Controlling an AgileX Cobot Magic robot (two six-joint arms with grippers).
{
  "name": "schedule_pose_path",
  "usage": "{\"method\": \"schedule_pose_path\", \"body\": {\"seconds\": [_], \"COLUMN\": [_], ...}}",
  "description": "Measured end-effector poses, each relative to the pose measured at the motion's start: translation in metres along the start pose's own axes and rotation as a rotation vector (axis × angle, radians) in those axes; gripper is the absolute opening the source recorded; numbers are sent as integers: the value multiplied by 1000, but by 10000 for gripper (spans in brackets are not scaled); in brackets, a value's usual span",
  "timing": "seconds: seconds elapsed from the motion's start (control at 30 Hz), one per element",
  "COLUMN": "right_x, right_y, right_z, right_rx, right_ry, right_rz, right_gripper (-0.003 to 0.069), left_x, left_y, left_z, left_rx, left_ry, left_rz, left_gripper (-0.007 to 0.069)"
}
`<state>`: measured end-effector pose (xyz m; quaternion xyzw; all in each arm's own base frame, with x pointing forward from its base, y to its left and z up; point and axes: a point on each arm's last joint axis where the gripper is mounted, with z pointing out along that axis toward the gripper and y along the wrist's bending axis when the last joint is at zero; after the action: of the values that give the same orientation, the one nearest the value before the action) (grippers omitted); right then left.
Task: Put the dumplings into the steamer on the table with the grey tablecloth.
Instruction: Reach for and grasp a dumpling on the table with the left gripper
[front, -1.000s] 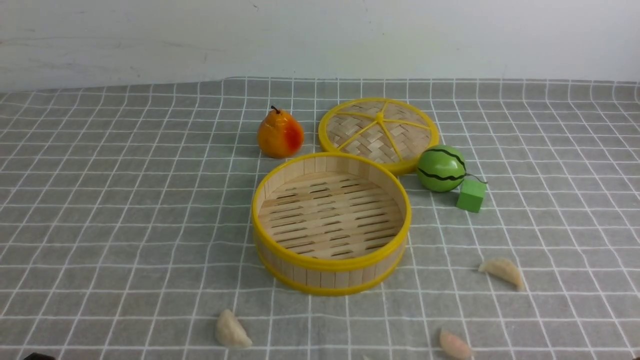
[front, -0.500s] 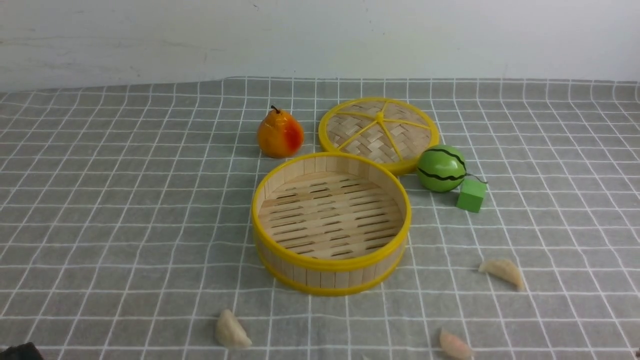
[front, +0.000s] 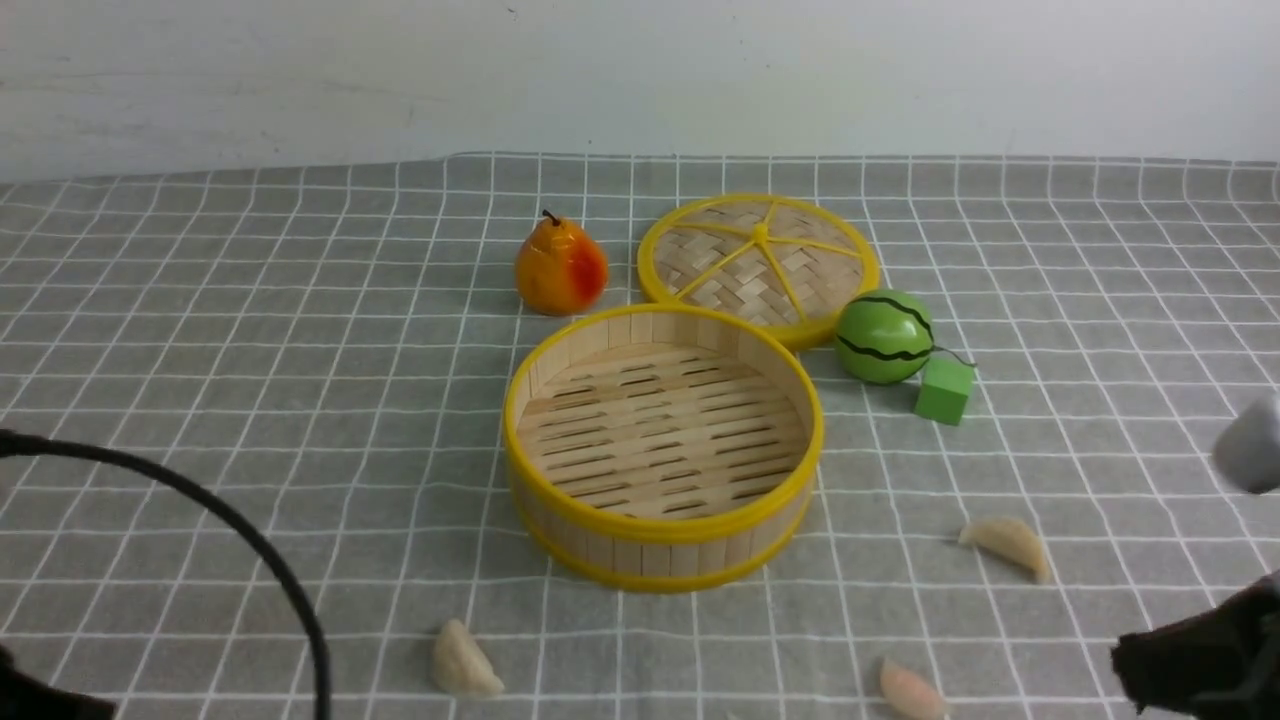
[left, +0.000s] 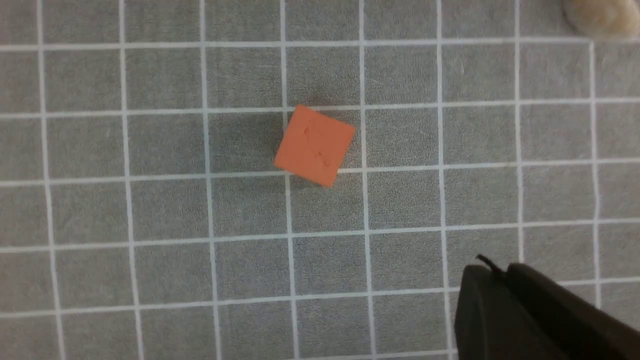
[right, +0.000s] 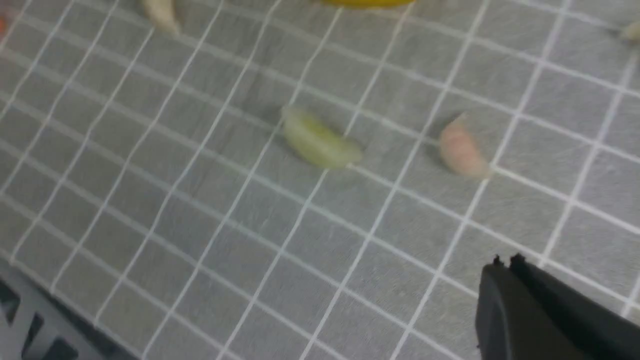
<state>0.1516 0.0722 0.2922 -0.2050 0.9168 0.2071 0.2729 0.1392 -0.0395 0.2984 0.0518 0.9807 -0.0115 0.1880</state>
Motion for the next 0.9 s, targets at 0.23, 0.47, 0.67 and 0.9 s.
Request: {"method": "schedule_pose_path", "body": {"seconds": [0.23, 0.47, 0.67, 0.9], "right_x": [3, 4, 5, 5], "right_y": [15, 16, 15, 14], "right_z": [14, 13, 13, 13], "right_rx": [-46, -52, -41, -25], "right_ry": [96, 125, 134, 130], "right_rz": [-109, -122, -134, -146], "right_gripper": [-15, -15, -11, -5], "left_x": [-37, -83, -98, -96], "left_y": [-47, -87, -102, -107], "left_z": [37, 107, 154, 184], "left_rx": [48, 63, 53, 30], "left_ry": [55, 88, 113, 161], "left_rz": [95, -111, -200, -228], "left_gripper": [409, 638, 587, 392]}}
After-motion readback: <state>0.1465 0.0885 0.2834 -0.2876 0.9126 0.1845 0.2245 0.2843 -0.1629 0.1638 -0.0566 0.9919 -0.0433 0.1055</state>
